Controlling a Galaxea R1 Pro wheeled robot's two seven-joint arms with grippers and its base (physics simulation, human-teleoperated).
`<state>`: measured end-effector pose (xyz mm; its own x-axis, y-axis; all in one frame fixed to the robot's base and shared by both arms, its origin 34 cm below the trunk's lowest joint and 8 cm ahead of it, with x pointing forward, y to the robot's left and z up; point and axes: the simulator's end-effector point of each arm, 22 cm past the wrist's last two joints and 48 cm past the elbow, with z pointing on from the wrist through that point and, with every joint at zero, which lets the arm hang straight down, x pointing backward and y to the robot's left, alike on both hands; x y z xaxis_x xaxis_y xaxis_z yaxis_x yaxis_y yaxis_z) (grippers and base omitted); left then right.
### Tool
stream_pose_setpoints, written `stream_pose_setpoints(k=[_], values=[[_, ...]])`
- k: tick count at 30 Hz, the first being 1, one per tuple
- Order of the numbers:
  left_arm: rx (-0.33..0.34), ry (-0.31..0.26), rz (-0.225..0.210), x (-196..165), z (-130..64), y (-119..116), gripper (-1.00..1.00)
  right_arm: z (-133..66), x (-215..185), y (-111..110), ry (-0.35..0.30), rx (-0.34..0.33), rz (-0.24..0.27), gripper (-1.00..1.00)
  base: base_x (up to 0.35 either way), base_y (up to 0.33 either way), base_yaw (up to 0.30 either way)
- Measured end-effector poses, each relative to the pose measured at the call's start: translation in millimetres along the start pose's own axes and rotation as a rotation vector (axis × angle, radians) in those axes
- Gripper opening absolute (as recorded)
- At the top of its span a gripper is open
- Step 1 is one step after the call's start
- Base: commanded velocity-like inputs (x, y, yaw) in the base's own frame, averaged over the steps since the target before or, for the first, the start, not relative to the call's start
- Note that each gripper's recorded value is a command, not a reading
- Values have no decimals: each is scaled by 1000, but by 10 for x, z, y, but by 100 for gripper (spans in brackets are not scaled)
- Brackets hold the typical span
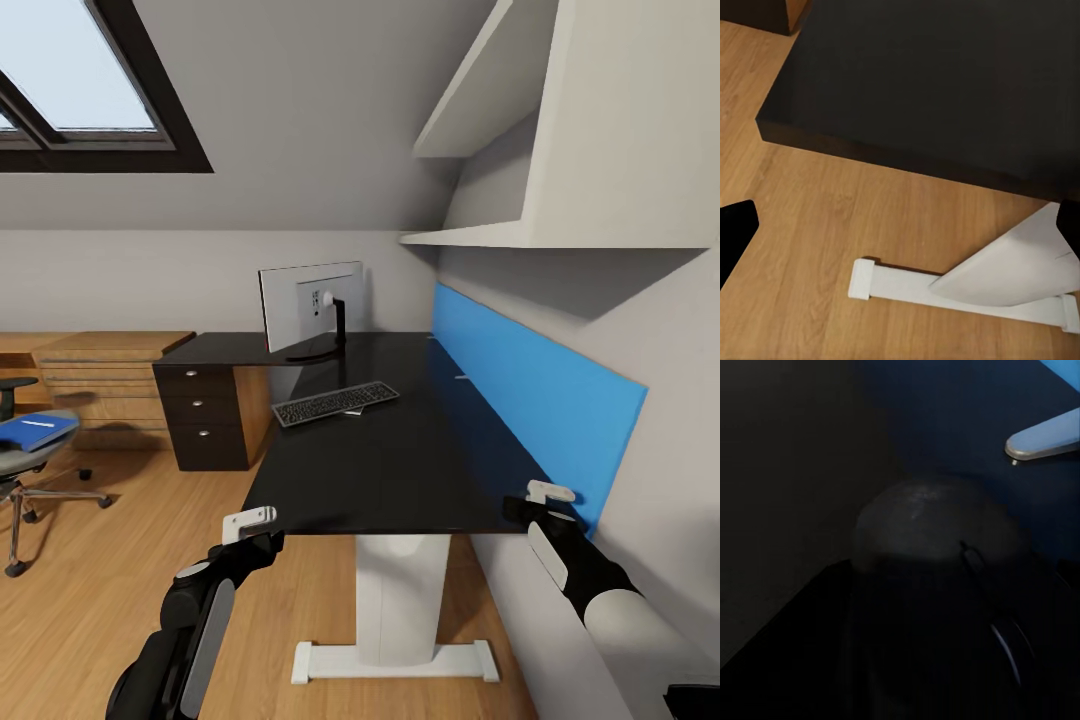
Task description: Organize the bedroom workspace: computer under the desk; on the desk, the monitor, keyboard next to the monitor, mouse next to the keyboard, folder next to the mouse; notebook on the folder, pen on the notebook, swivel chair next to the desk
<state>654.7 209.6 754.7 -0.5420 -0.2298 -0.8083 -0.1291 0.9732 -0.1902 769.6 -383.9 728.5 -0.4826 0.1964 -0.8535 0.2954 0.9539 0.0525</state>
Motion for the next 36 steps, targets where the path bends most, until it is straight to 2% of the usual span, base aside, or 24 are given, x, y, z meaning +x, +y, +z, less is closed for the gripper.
stream_pose_setpoints(k=[22,24,26,29,33,36], values=[[-5,-2,-1,-9,-2,25,100,2,0,-2,-5,2,1,-100,0,14,0],[-6,-1,-2,-5,0,29,100,-31,45,339,-6,-41,-9,-100,0,314,0],[-7,-2,-2,-7,1,32,100,-46,50,461,-8,-59,-18,-100,0,319,0],[-7,-2,-2,-7,1,32,100,-71,89,644,-6,-87,-58,-100,0,321,0],[-7,-2,-1,-7,1,30,100,-119,130,908,-13,-126,-142,-100,0,323,0],[-6,-3,-1,-10,0,27,100,-154,162,1080,-12,-151,-149,-100,0,324,0]])
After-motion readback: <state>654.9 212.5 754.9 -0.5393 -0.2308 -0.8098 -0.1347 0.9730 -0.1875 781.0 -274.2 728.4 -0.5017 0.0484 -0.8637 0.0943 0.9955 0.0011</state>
